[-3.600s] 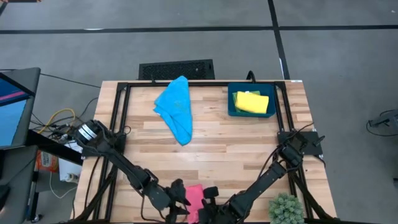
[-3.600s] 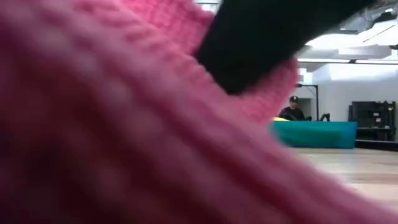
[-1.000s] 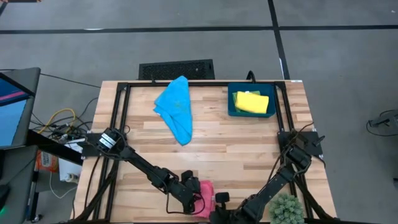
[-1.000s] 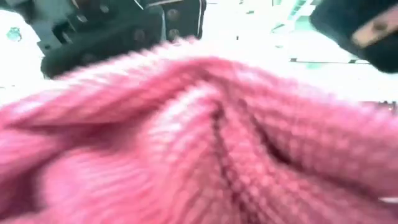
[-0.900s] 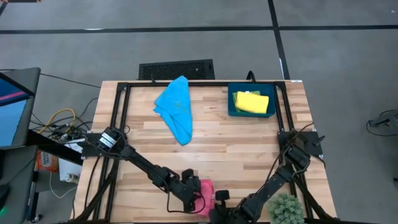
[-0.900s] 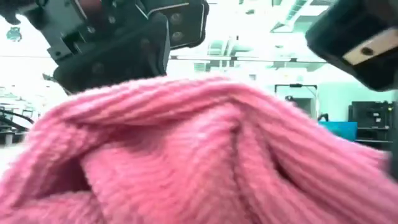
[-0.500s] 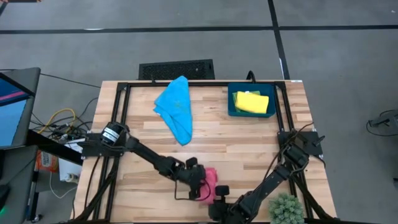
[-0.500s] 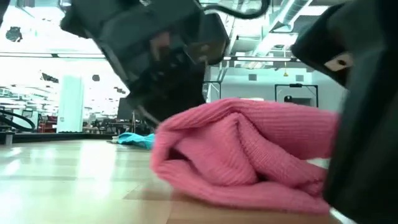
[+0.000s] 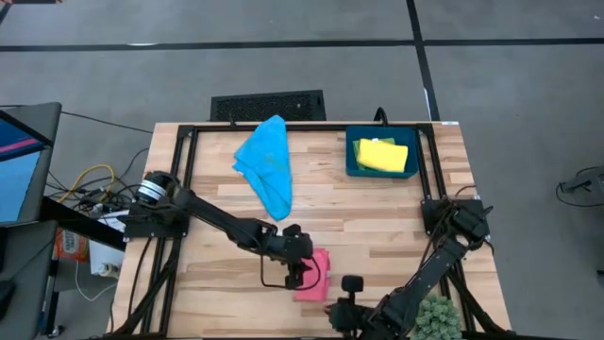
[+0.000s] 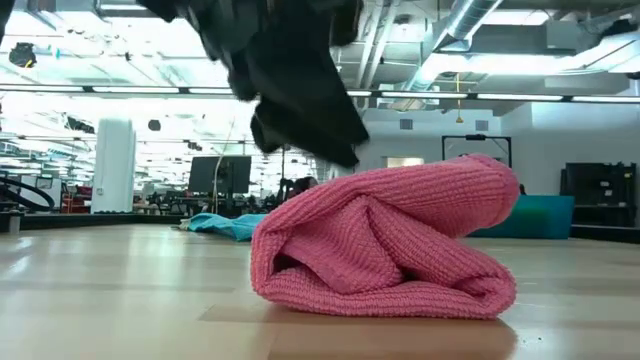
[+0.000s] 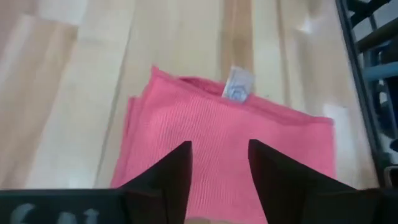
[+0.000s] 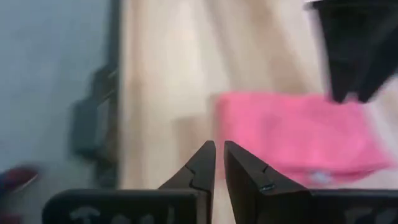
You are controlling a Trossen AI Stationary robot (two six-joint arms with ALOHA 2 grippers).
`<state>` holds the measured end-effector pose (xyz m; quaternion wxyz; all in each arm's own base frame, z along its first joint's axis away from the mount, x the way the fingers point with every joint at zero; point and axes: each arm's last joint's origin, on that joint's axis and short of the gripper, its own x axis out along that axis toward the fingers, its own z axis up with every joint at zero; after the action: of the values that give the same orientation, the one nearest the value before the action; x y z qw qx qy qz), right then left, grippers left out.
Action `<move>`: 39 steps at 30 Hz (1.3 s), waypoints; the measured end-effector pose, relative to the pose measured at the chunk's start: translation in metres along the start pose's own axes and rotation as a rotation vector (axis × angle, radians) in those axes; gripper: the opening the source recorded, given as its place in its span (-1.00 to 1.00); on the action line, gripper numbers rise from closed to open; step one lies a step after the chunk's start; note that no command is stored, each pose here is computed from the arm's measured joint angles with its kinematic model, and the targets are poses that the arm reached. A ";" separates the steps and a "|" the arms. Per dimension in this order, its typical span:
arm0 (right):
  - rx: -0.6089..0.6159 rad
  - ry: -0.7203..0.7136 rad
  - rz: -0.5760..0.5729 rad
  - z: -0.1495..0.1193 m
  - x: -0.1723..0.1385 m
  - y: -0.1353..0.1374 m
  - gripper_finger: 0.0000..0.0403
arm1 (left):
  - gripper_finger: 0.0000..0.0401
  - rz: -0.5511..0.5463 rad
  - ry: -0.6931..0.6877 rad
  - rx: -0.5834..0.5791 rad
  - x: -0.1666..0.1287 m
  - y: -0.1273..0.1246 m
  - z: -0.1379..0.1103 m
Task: Fold microfiber towels
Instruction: Fold the pink microfiber towel
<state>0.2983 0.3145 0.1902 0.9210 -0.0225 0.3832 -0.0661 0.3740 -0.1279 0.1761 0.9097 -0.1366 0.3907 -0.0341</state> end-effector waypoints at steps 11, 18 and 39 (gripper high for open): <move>0.138 -0.121 -0.040 -0.026 0.049 -0.025 -0.74 | -0.19 0.049 -0.120 0.054 -0.039 -0.025 0.009; 0.172 -0.119 -0.010 -0.072 0.067 -0.042 -0.92 | -0.35 0.025 -0.275 0.052 -0.028 -0.049 -0.013; 0.160 -0.101 0.054 -0.069 0.082 -0.057 -0.91 | -0.70 -0.004 -0.250 0.145 0.020 -0.061 -0.063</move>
<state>0.3007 0.2475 0.0890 0.9394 0.0584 0.3303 -0.0703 0.3453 -0.2038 0.1377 0.9586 -0.0745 0.2707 -0.0470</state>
